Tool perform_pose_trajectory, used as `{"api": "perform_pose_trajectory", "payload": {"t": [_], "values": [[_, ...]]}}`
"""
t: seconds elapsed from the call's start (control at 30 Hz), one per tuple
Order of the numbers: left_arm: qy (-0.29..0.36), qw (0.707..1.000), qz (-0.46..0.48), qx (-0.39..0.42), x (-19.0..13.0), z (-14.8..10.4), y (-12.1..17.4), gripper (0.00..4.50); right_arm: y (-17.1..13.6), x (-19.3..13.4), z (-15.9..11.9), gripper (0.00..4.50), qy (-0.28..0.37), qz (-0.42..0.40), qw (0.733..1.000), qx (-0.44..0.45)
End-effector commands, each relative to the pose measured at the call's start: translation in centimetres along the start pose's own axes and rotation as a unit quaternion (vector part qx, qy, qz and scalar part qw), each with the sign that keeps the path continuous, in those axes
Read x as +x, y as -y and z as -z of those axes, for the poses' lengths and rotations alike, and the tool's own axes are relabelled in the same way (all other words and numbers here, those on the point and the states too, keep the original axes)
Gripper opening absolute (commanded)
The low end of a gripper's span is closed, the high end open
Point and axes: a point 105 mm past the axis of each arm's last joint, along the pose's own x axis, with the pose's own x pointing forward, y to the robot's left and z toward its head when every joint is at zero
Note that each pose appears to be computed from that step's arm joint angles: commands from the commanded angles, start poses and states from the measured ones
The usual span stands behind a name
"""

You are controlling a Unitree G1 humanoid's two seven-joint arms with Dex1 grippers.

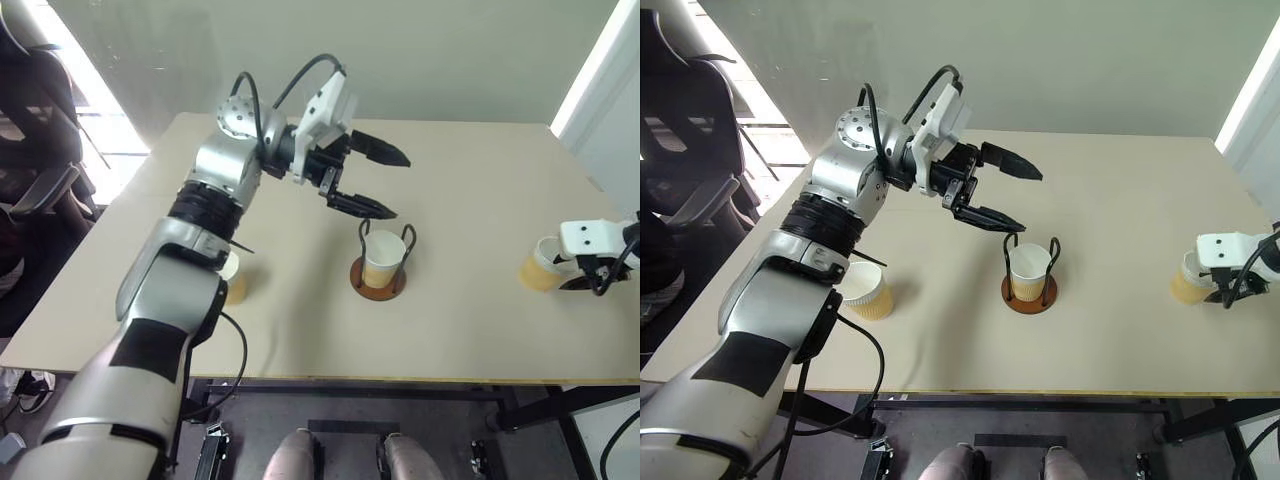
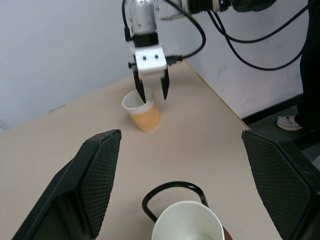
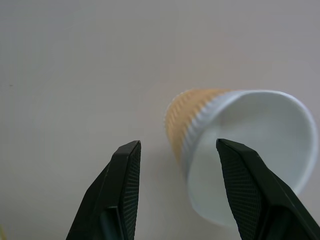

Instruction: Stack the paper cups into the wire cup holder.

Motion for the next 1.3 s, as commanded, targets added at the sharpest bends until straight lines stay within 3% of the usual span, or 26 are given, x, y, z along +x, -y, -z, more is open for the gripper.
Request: {"api": "perform_pose_trajectory", "payload": {"t": [0.03, 0.27, 0.47, 0.8, 0.9, 1.07, 1.3], "values": [[0.014, 1.000, 0.010, 0.021, -0.2, -0.8, 0.4, 4.13, 0.7, -0.9, 0.1, 2.43, -0.009, 0.020, 1.000, -0.012], [-0.012, 1.000, -0.009, 0.016, -1.4, 1.8, 1.2, 4.13, 0.9, -0.5, 0.0, 2.43, -0.010, 0.022, 1.000, -0.015], [-0.028, 0.999, 0.003, -0.043, -2.1, 3.3, 2.3, 4.13, 1.1, -0.4, -0.2, 2.43, -0.005, 0.022, 1.000, -0.017], [-0.036, 0.998, 0.011, -0.053, -2.3, 3.6, 2.7, 4.13, 0.8, 0.0, 0.1, 2.43, -0.021, 0.015, 0.999, -0.023], [-0.037, 0.998, 0.009, -0.051, -2.4, 3.6, 2.7, 4.16, 0.7, 0.3, 0.3, 1.85, -0.029, 0.012, 0.999, -0.023], [-0.040, 0.998, 0.005, -0.051, -2.7, 3.9, 2.9, 4.16, 0.5, 1.1, 0.2, 0.10, -0.032, 0.003, 0.999, -0.025], [-0.065, 0.995, -0.011, -0.077, -3.9, 4.6, 2.8, 4.16, 0.7, 1.3, -0.2, 0.04, -0.029, 0.001, 0.999, -0.026]]}}
